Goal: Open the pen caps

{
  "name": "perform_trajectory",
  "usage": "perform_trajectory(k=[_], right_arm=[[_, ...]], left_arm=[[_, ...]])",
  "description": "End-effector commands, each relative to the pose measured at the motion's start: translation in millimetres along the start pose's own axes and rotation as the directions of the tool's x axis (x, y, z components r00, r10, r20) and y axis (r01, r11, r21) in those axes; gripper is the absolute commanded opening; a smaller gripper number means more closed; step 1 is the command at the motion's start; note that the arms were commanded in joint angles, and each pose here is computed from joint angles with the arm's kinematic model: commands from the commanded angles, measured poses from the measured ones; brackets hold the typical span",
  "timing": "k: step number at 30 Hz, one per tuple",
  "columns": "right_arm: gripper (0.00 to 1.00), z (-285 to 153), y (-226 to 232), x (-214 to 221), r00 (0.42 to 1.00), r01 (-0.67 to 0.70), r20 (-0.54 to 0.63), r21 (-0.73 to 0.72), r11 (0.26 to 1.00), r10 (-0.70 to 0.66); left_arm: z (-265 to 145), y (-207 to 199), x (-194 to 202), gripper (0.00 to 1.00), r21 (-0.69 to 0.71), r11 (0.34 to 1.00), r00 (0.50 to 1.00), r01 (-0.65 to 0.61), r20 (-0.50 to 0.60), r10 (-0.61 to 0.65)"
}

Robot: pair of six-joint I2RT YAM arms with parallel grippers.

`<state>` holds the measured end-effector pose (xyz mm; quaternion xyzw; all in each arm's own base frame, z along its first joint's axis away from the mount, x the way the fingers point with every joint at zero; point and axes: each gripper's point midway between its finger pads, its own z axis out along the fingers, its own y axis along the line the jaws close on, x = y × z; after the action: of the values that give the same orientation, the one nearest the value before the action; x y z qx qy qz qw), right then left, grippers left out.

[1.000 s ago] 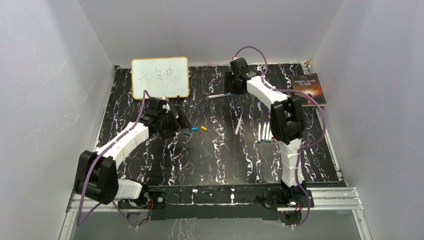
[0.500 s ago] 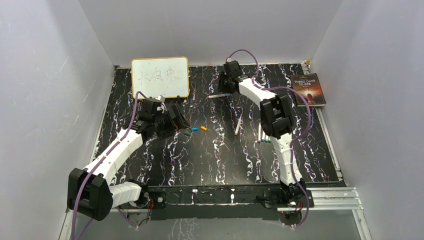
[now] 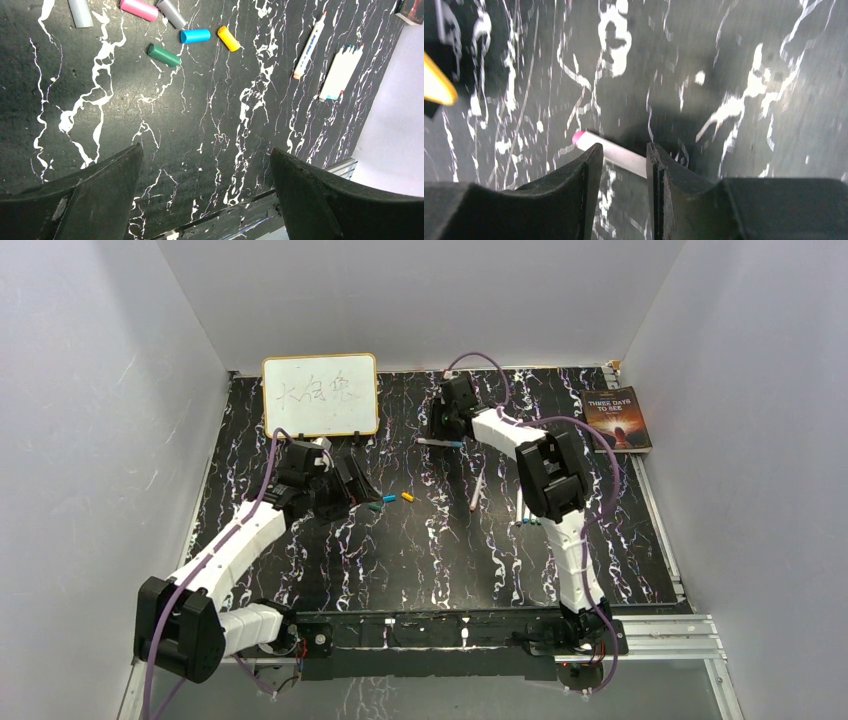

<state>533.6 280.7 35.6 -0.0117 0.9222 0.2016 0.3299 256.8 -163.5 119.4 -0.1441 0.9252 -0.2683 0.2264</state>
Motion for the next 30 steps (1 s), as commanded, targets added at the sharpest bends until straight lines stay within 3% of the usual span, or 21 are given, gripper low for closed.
perform_trajectory(k=[1, 15, 20, 24, 26, 28, 29, 30], right_arm=[[0.36, -28, 7, 40, 0.995, 0.082, -0.064, 0.027, 0.996, -0.080], [0.35, -102, 1, 106, 0.952, 0.299, -0.127, 0.177, 0.938, -0.280], [0.39, -98, 16, 92, 0.943, 0.328, -0.125, 0.191, 0.925, -0.308], [0.43, -63, 21, 92, 0.921, 0.376, -0.202, 0.227, 0.899, -0.334], [0.36, -51, 23, 101, 0.909, 0.393, -0.237, 0.214, 0.895, -0.342], [0.07, -51, 19, 121, 0.906, 0.381, -0.275, 0.196, 0.904, -0.322], [0.00, -57, 19, 128, 0.910, 0.363, -0.281, 0.181, 0.914, -0.306], [0.00, -65, 23, 127, 0.916, 0.346, -0.270, 0.164, 0.924, -0.295]], left_arm=[[-10, -1, 6, 0.96, 0.020, 1.000, 1.000, 0.009, -0.004, -0.009], [-23, -3, 15, 0.96, 0.055, 0.998, 1.000, 0.023, 0.012, -0.024], [-30, -2, 17, 0.96, 0.058, 0.998, 0.999, 0.026, 0.019, -0.027], [-36, -4, 22, 0.98, 0.080, 0.997, 1.000, 0.022, 0.013, -0.023], [-41, -7, 21, 0.98, 0.096, 0.995, 1.000, 0.007, 0.029, -0.009], [-40, -15, 23, 0.98, 0.140, 0.990, 1.000, 0.002, 0.005, -0.003], [-37, -22, 25, 0.98, 0.182, 0.983, 1.000, 0.005, -0.011, -0.003], [-36, -29, 27, 0.98, 0.226, 0.974, 1.000, 0.011, -0.027, -0.005]])
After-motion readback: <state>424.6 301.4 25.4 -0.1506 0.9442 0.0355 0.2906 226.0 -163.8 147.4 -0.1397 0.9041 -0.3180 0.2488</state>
